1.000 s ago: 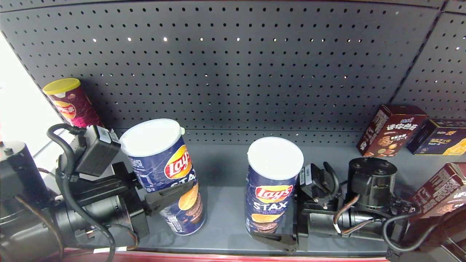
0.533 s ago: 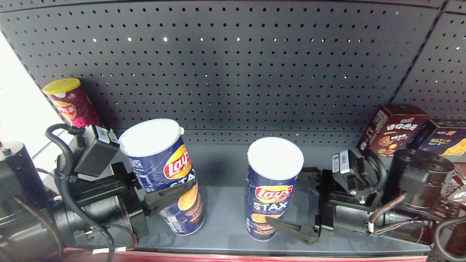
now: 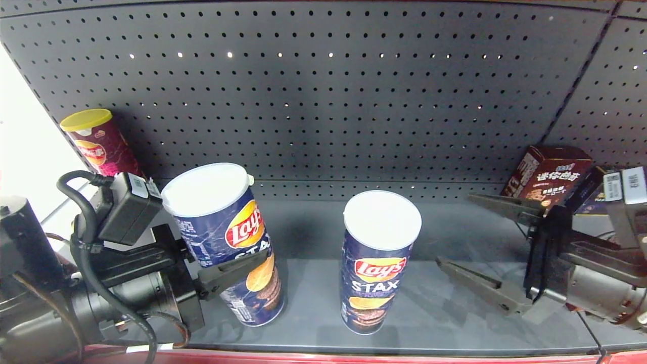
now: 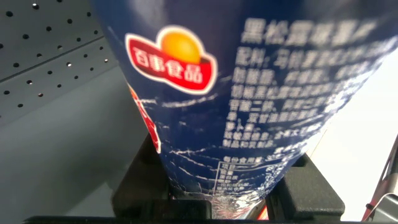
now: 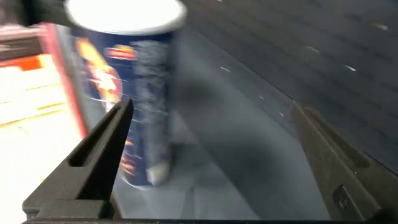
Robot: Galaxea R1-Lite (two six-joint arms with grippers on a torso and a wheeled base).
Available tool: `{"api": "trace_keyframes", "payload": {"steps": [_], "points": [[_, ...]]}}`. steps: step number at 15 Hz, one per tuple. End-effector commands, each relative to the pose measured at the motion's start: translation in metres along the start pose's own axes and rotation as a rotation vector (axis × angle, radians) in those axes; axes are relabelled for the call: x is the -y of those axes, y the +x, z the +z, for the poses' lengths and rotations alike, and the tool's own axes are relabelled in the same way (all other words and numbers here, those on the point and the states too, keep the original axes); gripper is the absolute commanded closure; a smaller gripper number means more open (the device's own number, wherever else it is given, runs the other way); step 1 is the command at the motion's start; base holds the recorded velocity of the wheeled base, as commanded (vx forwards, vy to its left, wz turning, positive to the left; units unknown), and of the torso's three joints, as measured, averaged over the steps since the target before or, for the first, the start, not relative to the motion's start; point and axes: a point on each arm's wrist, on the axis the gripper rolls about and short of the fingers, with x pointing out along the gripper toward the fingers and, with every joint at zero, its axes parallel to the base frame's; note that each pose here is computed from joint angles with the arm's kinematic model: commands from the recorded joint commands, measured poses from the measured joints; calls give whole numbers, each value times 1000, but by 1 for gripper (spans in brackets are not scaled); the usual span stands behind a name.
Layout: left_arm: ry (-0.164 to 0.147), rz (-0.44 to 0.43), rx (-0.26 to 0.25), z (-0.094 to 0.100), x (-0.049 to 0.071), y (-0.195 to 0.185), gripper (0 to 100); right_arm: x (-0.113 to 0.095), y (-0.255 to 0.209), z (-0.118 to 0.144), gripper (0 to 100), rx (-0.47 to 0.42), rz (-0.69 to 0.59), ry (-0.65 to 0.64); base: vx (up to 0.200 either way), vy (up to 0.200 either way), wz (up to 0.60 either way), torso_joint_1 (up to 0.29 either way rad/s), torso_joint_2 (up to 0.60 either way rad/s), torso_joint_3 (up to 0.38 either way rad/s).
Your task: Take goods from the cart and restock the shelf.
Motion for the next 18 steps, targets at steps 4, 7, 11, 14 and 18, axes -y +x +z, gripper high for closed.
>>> {"api": "trace_keyframes", "payload": {"steps": [4,7,11,14,18], "points": [[5,-3,10,2,2,-3,100,-25,-111,31,0,-43,-353,-17,0,0,0,0,0,0],[6,-3,9,0,3,-5,100,-48,-161,17,0,-76,-368,-9,0,0,0,0,0,0],[9,-1,10,1,3,-6,100,-78,-207,-26,0,-125,-437,32,0,0,0,0,0,0],[15,-2,18,1,5,-10,100,-94,-221,-62,0,-73,-467,117,0,0,0,0,0,0],[16,-8,17,1,6,-9,100,-95,-216,-86,0,-152,-534,139,0,0,0,0,0,0]]}}
